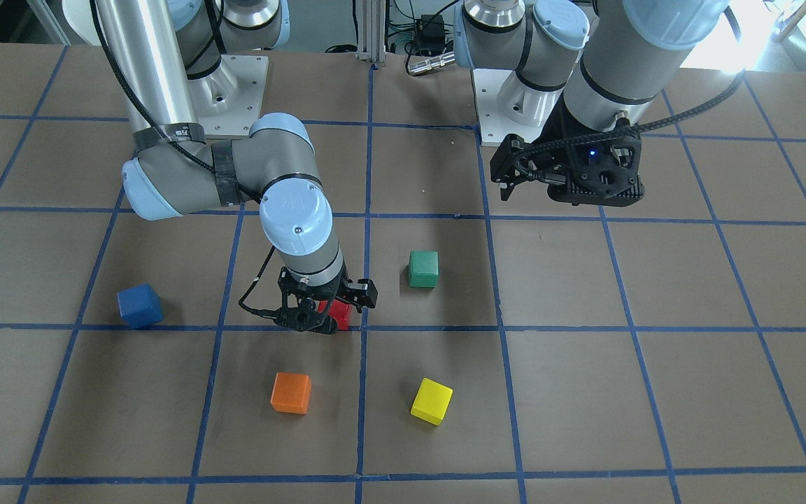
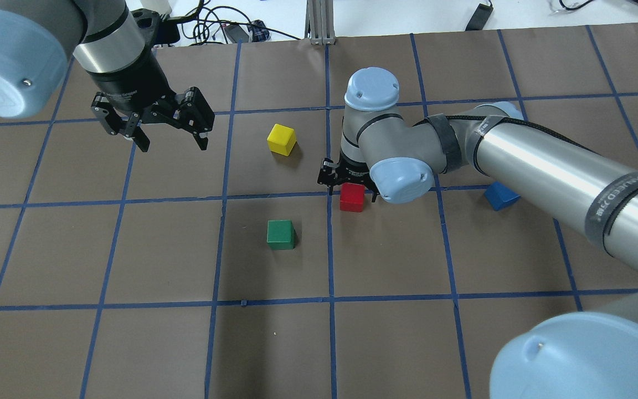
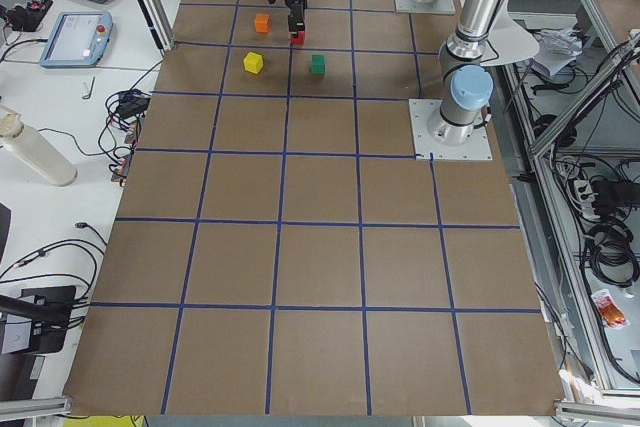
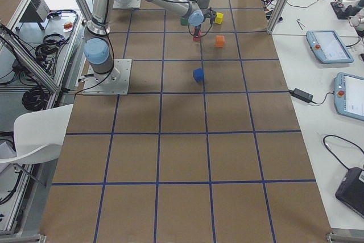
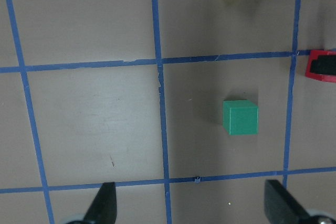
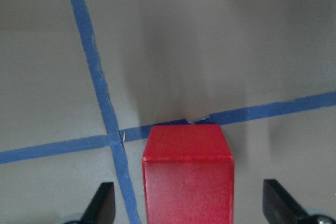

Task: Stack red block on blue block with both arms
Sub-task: 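Lower the right gripper onto the red cube and close on it, then lift the red cube with the right gripper and carry it over the blue cube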

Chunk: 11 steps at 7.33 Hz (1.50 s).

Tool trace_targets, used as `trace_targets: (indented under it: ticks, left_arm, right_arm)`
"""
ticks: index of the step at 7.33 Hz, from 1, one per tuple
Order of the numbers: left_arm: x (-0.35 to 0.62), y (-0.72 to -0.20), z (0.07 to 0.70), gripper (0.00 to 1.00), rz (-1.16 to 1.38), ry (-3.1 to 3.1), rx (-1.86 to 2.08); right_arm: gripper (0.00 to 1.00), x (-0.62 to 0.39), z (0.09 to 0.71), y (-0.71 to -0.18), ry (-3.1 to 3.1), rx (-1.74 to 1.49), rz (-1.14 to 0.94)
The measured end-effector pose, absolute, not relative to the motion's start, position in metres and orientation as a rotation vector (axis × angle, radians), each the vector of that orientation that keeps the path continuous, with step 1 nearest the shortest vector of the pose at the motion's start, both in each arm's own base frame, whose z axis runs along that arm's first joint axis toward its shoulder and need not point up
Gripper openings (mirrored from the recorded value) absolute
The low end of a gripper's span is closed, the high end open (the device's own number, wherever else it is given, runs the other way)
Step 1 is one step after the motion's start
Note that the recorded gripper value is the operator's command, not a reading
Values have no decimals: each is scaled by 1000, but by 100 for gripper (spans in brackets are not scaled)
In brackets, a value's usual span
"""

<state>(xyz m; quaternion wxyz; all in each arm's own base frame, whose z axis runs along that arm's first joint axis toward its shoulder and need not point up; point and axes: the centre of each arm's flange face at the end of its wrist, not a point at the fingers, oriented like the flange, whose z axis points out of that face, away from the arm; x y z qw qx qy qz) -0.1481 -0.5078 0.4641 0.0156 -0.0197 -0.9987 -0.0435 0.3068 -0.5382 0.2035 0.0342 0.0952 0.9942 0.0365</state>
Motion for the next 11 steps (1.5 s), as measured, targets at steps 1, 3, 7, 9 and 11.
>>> trace_targets:
  ticks: [1,3,7,9,11]
  left_arm:
    - [-148,-507,462,100,-120,-3108,-63]
    - [-147,-508,463,100,-80,-3109,-73]
    - [-145,-511,465,100,-32,-3110,-87]
    - [-144,-511,465,100,-32,-3111,-87]
    - [-143,-512,464,100,-33,-3110,-87]
  right_arm:
    - [99,307,203,-538,3056,293,111]
    - [96,307,203,-539,3055,290,111]
    - [27,308,194,-542,3053,277,97]
    - [10,308,193,-542,3058,278,104]
    - [7,303,215,-541,3081,256,97]
